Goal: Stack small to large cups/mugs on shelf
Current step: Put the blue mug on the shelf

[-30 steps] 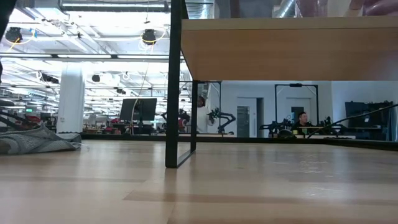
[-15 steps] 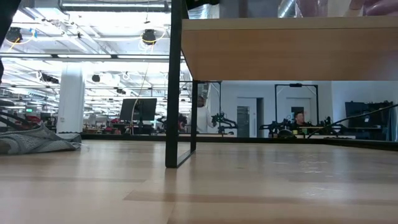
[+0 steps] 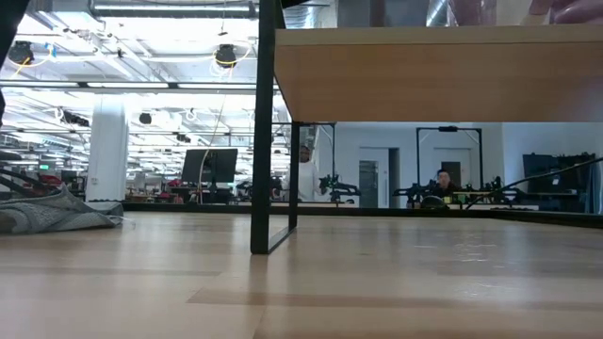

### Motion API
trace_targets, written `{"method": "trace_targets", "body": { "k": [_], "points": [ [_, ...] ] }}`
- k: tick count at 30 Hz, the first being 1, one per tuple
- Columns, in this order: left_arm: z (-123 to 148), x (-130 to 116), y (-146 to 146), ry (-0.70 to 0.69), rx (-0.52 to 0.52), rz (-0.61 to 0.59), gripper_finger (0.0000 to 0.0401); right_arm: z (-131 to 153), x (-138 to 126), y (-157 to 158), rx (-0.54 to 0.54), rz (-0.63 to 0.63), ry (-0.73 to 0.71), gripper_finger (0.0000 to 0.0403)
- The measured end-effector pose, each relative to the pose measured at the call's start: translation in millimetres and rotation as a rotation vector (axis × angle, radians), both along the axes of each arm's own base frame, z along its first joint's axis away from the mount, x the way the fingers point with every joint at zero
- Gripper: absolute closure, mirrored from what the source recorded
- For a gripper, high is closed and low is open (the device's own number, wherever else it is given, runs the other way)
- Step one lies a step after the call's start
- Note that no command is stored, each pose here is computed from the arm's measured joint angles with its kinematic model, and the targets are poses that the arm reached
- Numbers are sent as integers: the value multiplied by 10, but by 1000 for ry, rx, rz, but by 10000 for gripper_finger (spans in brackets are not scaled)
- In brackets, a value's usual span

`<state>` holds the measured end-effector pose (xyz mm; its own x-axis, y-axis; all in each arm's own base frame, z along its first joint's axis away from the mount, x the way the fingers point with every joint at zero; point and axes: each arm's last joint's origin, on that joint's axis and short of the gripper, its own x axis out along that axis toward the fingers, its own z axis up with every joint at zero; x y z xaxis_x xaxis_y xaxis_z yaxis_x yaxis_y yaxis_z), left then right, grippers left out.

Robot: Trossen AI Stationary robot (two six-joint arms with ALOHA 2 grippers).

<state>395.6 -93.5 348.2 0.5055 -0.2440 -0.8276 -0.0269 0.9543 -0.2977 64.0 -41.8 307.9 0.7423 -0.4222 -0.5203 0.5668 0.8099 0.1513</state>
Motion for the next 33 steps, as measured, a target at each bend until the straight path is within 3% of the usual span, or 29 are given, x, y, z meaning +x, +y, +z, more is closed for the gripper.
{"method": "trace_targets", "body": {
  "k": [6,15,20,24,33],
  "points": [
    [3,-23,-106,8,-36,-10,243,0,0,0,0,0,0,231],
    [76,34,-242,-109,-77,-78,243,0,1,1,2,3,-1,231],
    [-56,155,-308,-105,-123,-122,243,0,4,6,12,21,-8,231],
    [-121,240,-281,-100,-182,-144,244,0,4,9,13,27,-8,232],
    [-125,288,-212,-118,-182,-127,244,-17,8,33,19,60,11,230]
  ]
}}
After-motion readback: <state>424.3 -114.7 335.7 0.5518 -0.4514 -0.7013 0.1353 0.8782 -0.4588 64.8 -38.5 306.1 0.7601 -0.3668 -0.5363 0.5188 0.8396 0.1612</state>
